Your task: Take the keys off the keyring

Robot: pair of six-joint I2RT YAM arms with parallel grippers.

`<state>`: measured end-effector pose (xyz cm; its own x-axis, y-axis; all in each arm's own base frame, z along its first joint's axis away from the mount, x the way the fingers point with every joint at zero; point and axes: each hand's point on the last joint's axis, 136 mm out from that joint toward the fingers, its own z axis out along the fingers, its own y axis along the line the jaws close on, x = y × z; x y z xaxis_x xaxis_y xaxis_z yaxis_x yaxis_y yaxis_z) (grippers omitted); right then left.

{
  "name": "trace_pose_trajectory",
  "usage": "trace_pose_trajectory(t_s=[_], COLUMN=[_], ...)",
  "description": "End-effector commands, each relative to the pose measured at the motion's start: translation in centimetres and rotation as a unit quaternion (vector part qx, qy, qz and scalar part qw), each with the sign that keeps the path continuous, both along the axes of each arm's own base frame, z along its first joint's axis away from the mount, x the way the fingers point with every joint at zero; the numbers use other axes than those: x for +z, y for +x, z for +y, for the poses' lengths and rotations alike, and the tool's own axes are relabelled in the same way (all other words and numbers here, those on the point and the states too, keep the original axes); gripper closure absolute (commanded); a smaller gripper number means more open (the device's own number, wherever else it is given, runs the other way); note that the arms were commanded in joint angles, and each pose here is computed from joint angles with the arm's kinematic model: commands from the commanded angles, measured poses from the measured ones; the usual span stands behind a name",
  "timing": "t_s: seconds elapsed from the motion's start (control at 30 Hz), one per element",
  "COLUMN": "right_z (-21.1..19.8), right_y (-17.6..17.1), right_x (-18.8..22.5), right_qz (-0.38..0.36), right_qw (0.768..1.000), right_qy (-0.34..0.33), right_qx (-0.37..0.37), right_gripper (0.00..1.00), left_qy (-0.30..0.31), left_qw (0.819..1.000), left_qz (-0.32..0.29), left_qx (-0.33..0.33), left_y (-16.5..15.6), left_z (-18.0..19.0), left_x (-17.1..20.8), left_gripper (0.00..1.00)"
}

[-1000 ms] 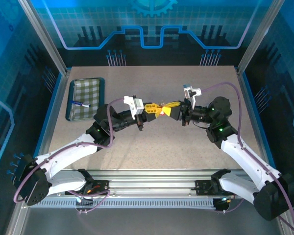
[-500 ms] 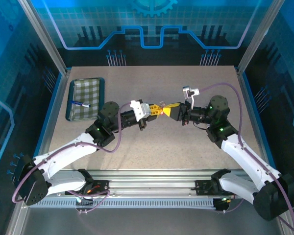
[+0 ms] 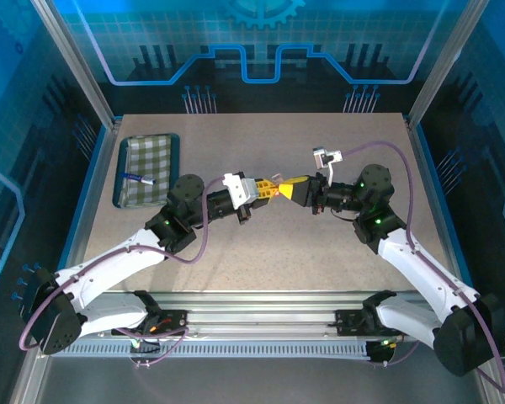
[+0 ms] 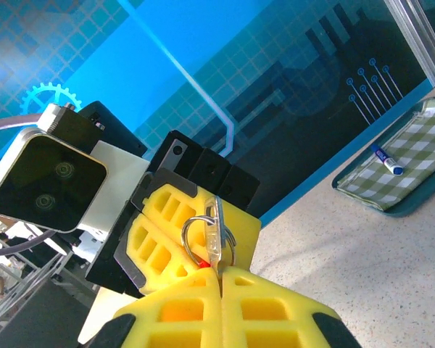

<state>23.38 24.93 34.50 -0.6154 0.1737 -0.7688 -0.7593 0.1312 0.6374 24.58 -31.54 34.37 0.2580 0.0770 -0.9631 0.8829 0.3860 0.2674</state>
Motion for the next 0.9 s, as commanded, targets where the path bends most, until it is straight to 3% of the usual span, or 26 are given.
trace_pose_trajectory(t_s=[0.0, 0.13, 0.23, 0.53, 0.67, 0.87], right_z=[-0.2, -0.8, -0.8, -0.4, -0.3, -0.1], right_y=[-0.3, -0.9, -1.7, -2.5, -2.6, -1.4], right_x=[0.3, 0.3, 0.1, -1.0, -1.8, -0.4], right_qz=[-0.011, -0.028, -0.032, -0.019, -0.014, -0.021], right_qw=[1.000, 0.999, 0.999, 1.000, 0.999, 1.000], right_qy=[0.003, -0.003, -0.008, -0.020, -0.034, -0.005], right_qx=[-0.004, -0.018, -0.003, 0.012, 0.022, 0.009], right_gripper=[1.00, 1.00, 1.00, 1.00, 1.00, 0.81], left_qy=[-0.007, -0.010, -0.009, -0.007, 0.024, 0.053], left_qw=[1.000, 0.999, 0.999, 0.999, 0.998, 0.997], left_qz=[-0.007, -0.002, -0.002, -0.013, -0.040, -0.059], left_qx=[-0.010, 0.033, 0.044, 0.045, 0.034, -0.006], left_y=[-0.6, 1.0, 1.5, 1.6, 1.2, -0.1], left_z=[-0.5, 0.3, 0.6, 0.5, 0.3, -0.3], left_x=[1.3, 1.5, 1.6, 2.1, 1.8, 1.3], left_gripper=[1.00, 0.98, 0.90, 1.00, 1.00, 1.00])
